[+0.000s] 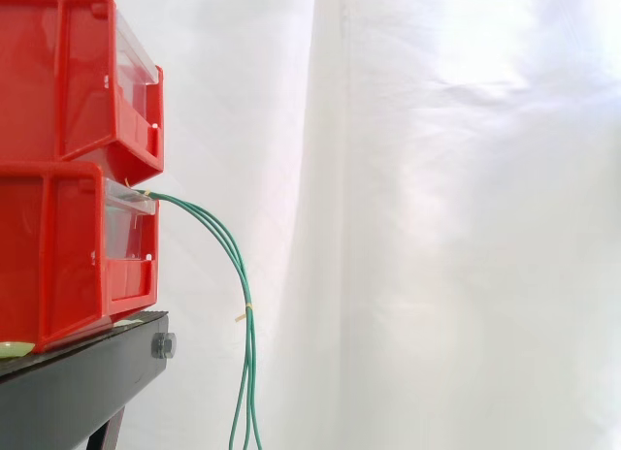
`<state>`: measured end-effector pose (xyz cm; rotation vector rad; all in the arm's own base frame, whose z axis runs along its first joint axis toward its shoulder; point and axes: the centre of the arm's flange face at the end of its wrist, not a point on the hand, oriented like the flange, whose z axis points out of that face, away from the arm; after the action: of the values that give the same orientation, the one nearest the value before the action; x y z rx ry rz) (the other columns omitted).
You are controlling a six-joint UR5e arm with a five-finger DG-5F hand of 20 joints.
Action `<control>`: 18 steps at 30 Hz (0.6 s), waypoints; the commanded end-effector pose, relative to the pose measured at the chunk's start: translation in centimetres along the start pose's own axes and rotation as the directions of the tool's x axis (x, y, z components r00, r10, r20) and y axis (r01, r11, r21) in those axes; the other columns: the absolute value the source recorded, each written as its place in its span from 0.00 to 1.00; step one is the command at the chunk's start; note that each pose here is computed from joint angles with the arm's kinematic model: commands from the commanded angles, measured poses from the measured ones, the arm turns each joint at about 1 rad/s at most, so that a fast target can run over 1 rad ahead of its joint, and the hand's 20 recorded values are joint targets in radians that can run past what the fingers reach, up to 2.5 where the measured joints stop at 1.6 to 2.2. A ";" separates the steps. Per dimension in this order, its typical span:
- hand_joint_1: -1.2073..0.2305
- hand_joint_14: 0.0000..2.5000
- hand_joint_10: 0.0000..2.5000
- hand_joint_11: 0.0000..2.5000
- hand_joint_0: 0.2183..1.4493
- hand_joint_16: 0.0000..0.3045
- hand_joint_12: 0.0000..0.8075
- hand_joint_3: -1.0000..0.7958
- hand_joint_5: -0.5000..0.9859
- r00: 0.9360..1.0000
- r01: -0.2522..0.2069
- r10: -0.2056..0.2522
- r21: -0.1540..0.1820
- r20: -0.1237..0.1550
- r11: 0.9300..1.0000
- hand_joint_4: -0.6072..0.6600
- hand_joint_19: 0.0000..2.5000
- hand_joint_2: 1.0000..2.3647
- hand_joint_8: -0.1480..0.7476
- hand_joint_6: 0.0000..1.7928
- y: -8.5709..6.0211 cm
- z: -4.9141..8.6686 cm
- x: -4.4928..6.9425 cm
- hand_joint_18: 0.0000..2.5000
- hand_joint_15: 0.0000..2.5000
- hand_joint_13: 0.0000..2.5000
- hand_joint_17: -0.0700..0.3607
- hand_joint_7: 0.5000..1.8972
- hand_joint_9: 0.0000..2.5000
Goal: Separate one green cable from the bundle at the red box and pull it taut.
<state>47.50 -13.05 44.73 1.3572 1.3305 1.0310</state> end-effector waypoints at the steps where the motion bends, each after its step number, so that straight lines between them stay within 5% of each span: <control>1: 0.48 0.01 0.00 0.15 0.14 0.29 0.51 0.28 0.19 1.000 0.014 -0.014 0.019 -0.007 1.000 0.54 0.24 0.00 0.48 0.28 -0.2 -0.1 0.3 0.63 0.20 0.42 0.62 0.07 0.40; 6: 0.49 0.01 0.00 0.14 0.13 0.30 0.56 0.28 0.18 0.999 0.045 -0.045 0.019 -0.006 0.999 0.54 0.22 0.00 0.51 0.28 -0.2 -0.1 0.3 0.65 0.18 0.41 0.65 0.07 0.39; 11: 0.50 0.01 0.00 0.13 0.12 0.31 0.58 0.28 0.18 0.992 0.126 -0.126 0.020 -0.010 0.992 0.54 0.22 0.00 0.54 0.28 -0.2 -0.2 0.3 0.67 0.17 0.42 0.66 0.07 0.39; 18: 0.52 0.01 0.00 0.07 0.11 0.31 0.60 0.28 0.17 0.991 0.132 -0.132 0.006 -0.002 0.991 0.55 0.21 0.00 0.59 0.28 -0.1 -0.1 -0.1 0.68 0.16 0.43 0.66 0.07 0.39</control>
<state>47.32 -12.99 44.60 1.2649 1.4130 0.9388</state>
